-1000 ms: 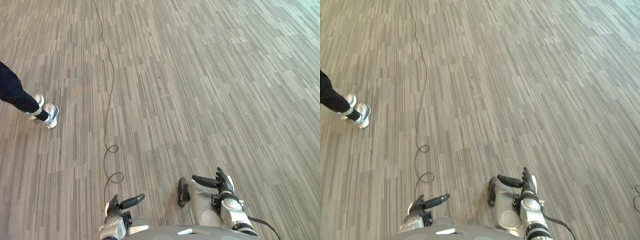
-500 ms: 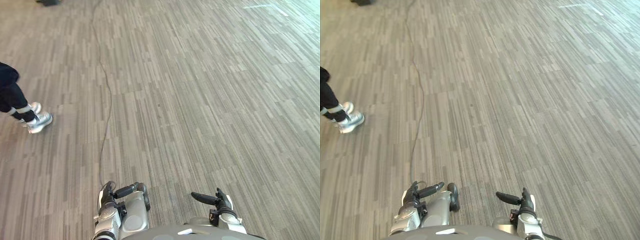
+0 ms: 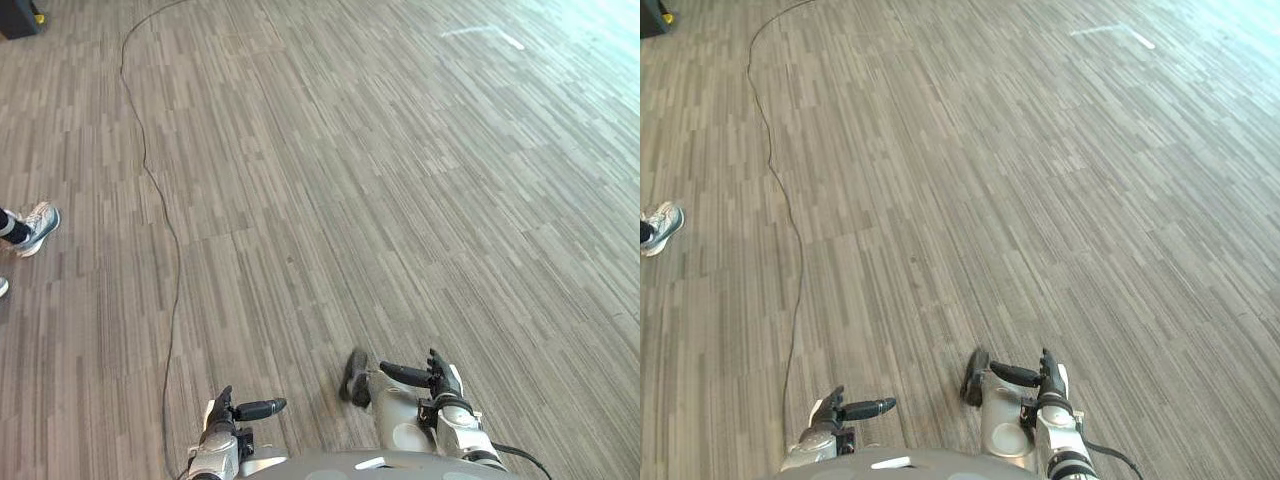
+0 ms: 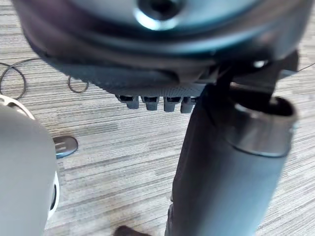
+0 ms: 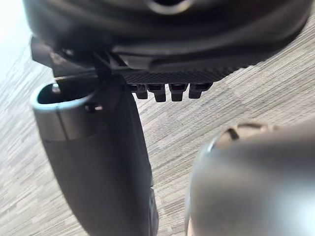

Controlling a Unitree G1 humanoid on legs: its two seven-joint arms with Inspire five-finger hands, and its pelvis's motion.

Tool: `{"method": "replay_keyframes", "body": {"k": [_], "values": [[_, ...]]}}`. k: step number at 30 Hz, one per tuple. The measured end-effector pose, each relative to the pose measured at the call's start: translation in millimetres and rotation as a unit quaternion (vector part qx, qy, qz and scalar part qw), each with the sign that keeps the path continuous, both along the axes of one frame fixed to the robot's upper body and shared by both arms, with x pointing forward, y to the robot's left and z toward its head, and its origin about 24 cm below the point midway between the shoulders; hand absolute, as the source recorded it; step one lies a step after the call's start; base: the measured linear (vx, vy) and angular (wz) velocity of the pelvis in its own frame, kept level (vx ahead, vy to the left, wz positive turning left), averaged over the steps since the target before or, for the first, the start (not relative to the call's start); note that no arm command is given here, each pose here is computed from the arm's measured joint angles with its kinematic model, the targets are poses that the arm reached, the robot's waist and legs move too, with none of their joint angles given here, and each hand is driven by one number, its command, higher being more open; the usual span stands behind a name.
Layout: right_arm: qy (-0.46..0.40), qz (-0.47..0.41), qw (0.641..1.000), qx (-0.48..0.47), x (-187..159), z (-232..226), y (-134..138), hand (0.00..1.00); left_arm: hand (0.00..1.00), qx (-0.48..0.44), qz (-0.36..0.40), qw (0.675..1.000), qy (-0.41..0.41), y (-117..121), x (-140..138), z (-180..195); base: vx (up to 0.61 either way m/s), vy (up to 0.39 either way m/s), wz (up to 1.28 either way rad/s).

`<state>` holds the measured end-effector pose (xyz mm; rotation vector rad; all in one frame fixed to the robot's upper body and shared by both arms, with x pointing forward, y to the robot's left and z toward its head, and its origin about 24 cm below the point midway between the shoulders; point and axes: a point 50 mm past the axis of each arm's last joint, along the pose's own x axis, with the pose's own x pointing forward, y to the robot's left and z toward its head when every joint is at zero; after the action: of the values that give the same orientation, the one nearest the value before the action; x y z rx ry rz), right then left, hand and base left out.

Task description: Pick up cushions and gather them together orderly.

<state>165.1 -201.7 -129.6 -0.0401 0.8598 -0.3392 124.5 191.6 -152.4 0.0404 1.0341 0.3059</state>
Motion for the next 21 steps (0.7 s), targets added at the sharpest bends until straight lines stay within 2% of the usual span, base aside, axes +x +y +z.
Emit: {"method": "replay_keyframes", "body": {"k": [3,7,10,18,21], "values": [[0.013,-0.014,1.0,0.003,-7,-2,-3,1.0,1.0,-0.004,0.013,1.0,-0.003,0,0,0,0.45,-0.218,-0.4],[0.014,-0.004,1.0,0.006,-15,-4,7,1.0,1.0,-0.009,0.106,0.994,-0.023,13,-12,3,0.41,-0.062,-1.07],[0.027,-0.004,0.999,0.017,-22,-8,13,1.0,1.0,-0.008,0.146,0.988,-0.042,21,-14,6,0.32,0.08,-1.27],[0.06,-0.005,0.998,0.002,-37,-15,2,1.0,1.0,-0.026,0.173,0.983,-0.058,9,-13,6,0.43,0.321,-1.16],[0.083,0.015,0.996,0.028,-49,-22,25,1.0,1.0,-0.008,0.171,0.984,-0.052,23,-19,7,0.49,0.341,-0.81]]}}
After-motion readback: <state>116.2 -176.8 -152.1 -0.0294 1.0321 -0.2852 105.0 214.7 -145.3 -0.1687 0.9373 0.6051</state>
